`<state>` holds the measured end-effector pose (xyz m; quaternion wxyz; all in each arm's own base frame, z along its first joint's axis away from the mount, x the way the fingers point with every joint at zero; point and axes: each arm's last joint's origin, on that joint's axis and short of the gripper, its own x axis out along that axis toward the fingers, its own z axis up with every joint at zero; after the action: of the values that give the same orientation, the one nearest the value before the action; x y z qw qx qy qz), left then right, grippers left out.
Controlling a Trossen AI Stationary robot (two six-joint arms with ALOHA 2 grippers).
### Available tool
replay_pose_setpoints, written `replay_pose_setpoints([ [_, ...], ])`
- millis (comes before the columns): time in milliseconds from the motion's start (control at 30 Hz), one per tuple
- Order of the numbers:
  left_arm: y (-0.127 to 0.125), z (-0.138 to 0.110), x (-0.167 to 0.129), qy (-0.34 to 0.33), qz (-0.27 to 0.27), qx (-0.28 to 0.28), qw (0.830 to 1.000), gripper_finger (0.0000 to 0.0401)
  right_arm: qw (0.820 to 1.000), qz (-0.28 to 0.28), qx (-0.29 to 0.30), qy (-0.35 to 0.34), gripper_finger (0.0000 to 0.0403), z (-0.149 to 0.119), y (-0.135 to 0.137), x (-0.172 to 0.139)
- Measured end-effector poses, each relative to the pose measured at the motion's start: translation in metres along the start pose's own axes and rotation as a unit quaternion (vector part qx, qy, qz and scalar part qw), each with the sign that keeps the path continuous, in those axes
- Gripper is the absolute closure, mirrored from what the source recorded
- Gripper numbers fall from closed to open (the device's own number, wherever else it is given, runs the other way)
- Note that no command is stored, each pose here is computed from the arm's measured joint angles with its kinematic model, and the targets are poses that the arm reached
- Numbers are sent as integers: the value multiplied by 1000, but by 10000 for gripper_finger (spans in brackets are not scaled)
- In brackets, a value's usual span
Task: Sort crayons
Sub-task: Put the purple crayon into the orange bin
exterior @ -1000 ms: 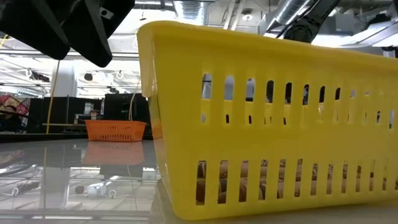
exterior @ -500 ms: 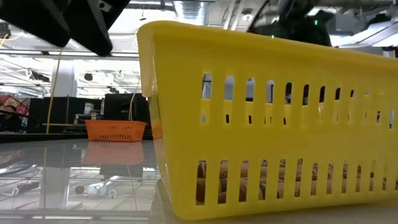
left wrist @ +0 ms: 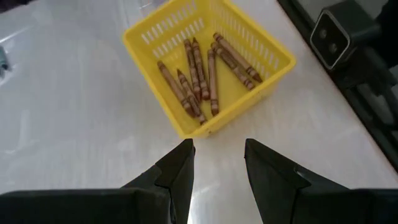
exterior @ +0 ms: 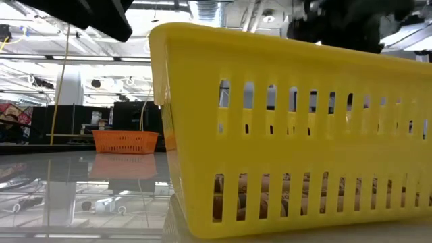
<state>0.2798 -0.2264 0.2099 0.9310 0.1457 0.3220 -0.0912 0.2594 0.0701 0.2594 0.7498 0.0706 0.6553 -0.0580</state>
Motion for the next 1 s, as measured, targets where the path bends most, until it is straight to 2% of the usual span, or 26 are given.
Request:
replay_pose_setpoints([
  [367, 4, 2, -3, -6, 21, 10, 1000, 269, 993, 20, -19, -114, 403, -3, 48, -16],
  [567, 10, 4, -6, -17, 97, 23, 995, 269, 978, 38, -36, -200, 403, 2, 67, -22],
  [733, 26, 16, -15, -49, 146, 17, 988, 269, 963, 36, -60, -260, 403, 6, 76, -27],
  [1000, 62, 46, -49, -133, 147, 0, 980, 269, 936, 18, -105, -335, 403, 13, 87, -48],
])
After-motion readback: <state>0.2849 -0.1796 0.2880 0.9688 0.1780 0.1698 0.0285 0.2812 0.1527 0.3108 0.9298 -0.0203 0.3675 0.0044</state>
